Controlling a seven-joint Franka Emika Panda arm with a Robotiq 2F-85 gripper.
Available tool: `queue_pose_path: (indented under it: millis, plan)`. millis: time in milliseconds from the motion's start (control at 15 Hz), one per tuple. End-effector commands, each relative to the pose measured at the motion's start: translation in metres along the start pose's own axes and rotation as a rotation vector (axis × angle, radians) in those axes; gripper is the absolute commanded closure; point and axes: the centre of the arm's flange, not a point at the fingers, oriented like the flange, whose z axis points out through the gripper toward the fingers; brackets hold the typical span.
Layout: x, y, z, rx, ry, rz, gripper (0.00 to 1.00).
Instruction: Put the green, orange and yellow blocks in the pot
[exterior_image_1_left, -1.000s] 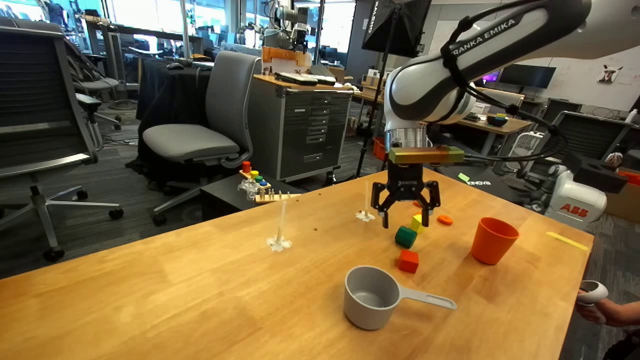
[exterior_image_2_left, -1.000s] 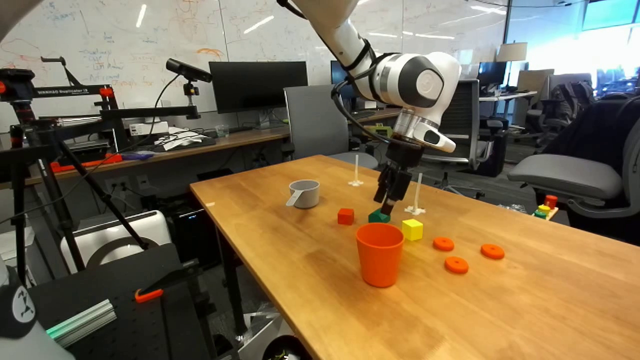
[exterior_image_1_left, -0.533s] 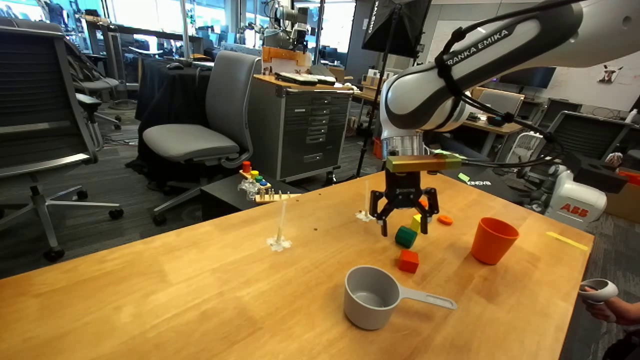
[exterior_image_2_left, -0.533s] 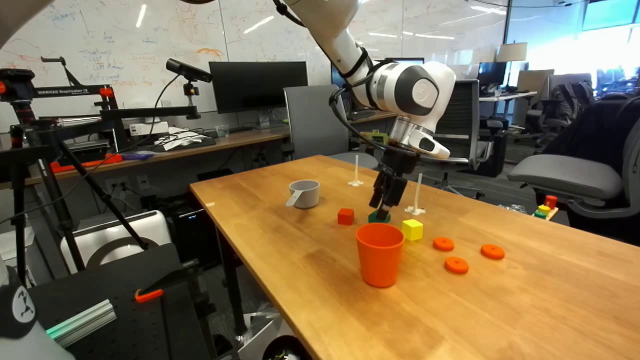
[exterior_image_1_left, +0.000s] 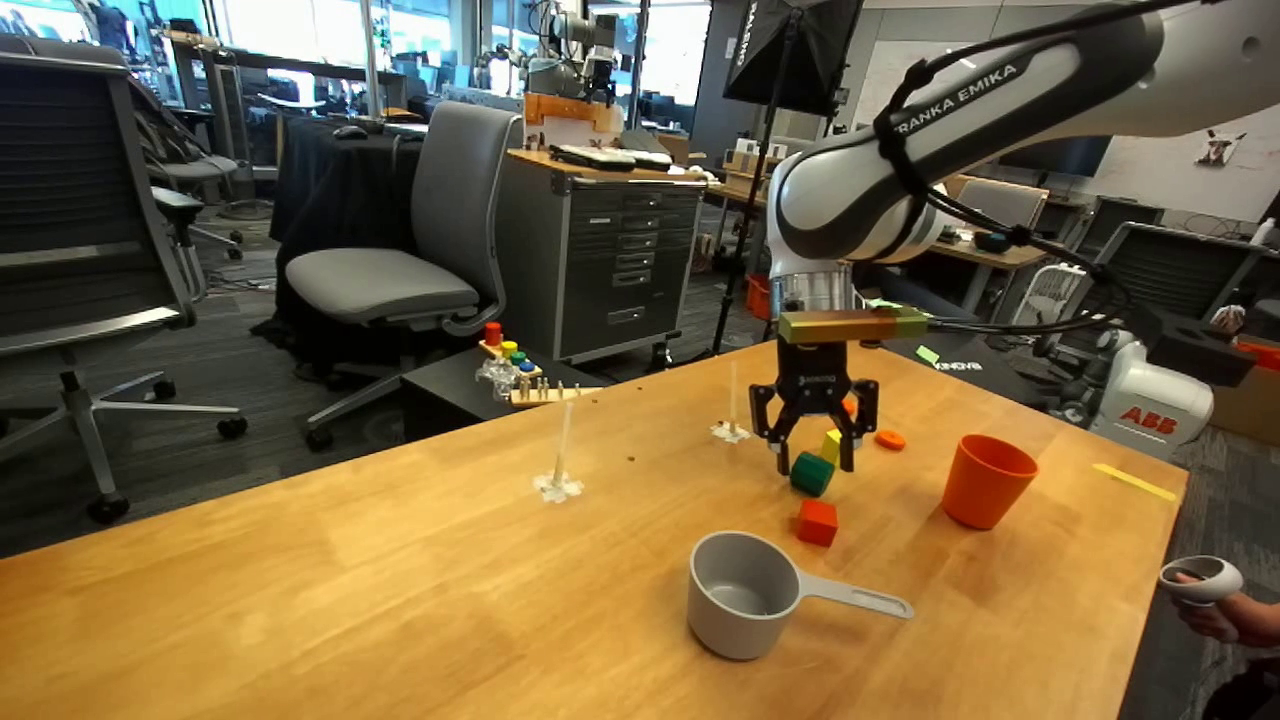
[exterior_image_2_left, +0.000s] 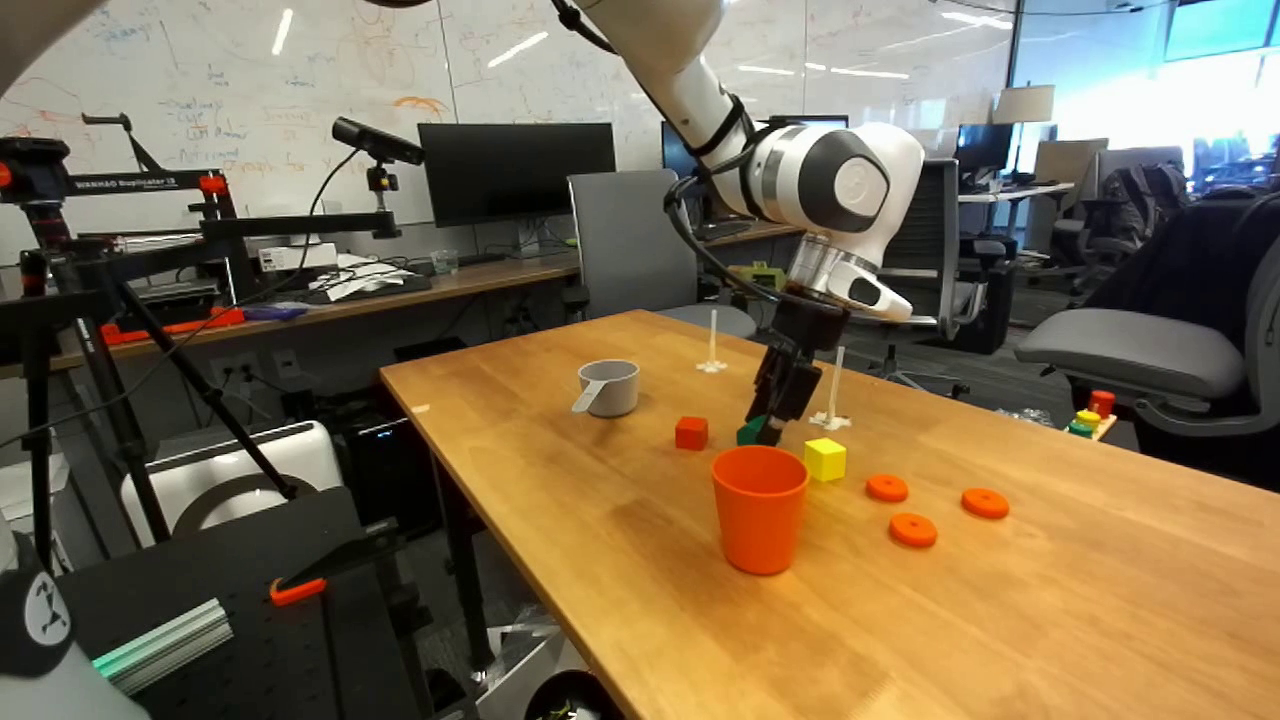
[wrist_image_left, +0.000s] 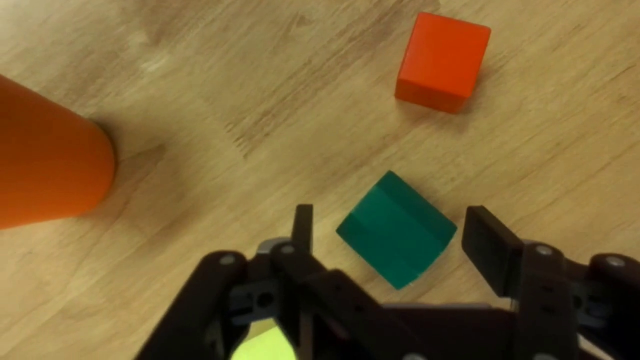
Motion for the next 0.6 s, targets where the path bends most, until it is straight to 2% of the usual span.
queue_pose_path:
  millis: [0,67,133,200,267,533]
  plan:
    - [-0.003,0.007,-0.007,-0.008,-0.004,0.017,0.0]
    - [-0.001,0.009,-0.008,-0.01,-0.001,0.017,0.22]
    - [0.0,0.01,-0.008,-0.005,-0.002,0.019,0.29]
    - [0.001,0.011,-0.009,-0.001,-0.001,0.022,0.29]
    - [0.002,0.013,-0.009,0.001,-0.001,0.025,0.35]
    - [0.006,0.02,-0.011,0.02,-0.007,0.04,0.67]
